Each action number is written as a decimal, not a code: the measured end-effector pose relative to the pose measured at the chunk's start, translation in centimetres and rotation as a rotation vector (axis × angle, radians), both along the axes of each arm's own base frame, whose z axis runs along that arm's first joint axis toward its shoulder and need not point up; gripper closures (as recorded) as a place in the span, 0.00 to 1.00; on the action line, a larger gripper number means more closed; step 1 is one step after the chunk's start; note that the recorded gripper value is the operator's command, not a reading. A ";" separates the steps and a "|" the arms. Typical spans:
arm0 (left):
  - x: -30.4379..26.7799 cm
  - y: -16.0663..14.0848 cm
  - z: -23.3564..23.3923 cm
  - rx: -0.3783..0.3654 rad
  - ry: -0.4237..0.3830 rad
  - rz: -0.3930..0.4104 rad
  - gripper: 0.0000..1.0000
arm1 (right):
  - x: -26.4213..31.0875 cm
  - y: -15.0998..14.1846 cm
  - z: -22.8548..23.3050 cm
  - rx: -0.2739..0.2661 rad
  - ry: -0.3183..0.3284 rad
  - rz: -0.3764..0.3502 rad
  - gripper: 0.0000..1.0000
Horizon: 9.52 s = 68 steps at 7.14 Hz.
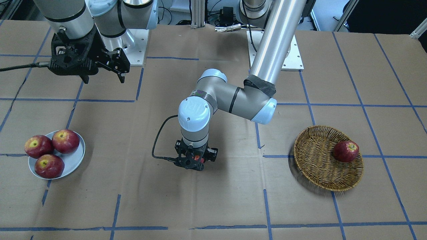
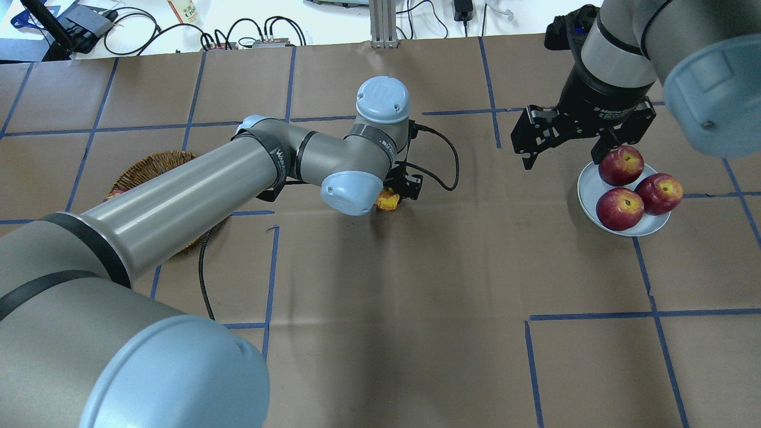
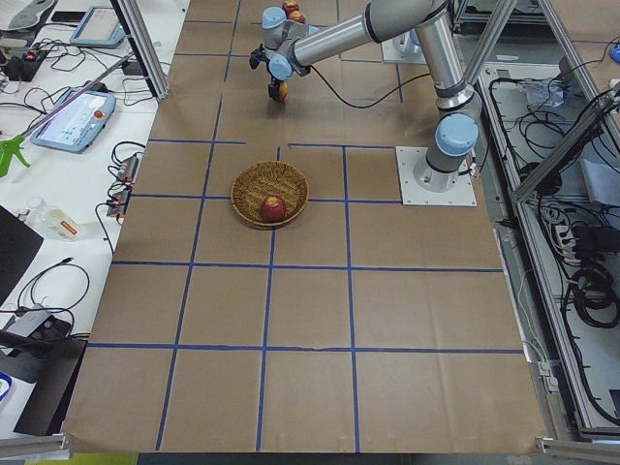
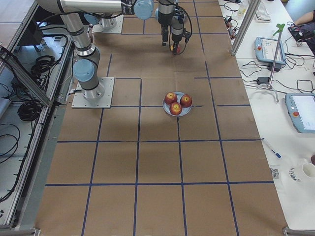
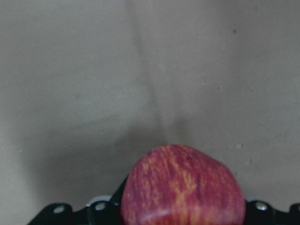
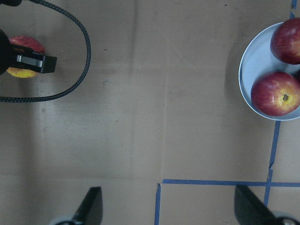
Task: Transfer apple from basket to plate
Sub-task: 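Carry the apple with the left gripper toward the table center, then set the apple on the table, open the left gripper and withdraw, then move the right gripper down onto the apple at table center, then grasp the apple with the right gripper and carry it over the plate, then lower the apple onto the other apples on the white plate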
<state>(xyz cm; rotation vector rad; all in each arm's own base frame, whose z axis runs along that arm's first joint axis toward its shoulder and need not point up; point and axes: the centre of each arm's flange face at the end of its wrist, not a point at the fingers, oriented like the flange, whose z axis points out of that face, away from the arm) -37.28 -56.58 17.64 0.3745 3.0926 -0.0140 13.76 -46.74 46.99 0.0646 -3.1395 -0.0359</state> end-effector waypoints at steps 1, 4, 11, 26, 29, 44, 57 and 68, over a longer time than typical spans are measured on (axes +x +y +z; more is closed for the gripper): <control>0.1 0.1 -0.1 0.003 -0.001 0.001 0.36 | 0.0 0.0 0.0 0.000 0.000 0.000 0.00; 0.2 0.3 -0.2 0.008 -0.005 0.002 0.01 | 0.0 0.0 0.0 0.000 -0.001 0.000 0.00; 8.3 -1.0 21.1 -0.060 0.018 0.018 0.01 | 0.0 -0.2 0.5 -0.012 0.005 0.000 0.00; 25.9 10.6 36.7 0.034 0.009 0.026 0.01 | 21.5 -11.0 -12.1 -0.098 -0.026 -0.060 0.00; 25.3 10.6 36.4 0.037 0.010 0.014 0.01 | 23.5 -11.3 -18.0 -0.079 -0.020 -0.025 0.00; 25.1 11.7 35.3 0.057 0.010 0.011 0.01 | 22.3 -11.9 -19.4 -0.156 -0.043 0.017 0.39; 25.0 11.5 34.9 0.066 0.010 0.014 0.01 | -24.3 -11.9 -13.5 -0.023 -0.051 0.151 0.39; 25.1 11.7 35.1 0.063 0.010 0.014 0.01 | -25.2 -9.9 -17.9 -0.065 -0.032 0.164 0.00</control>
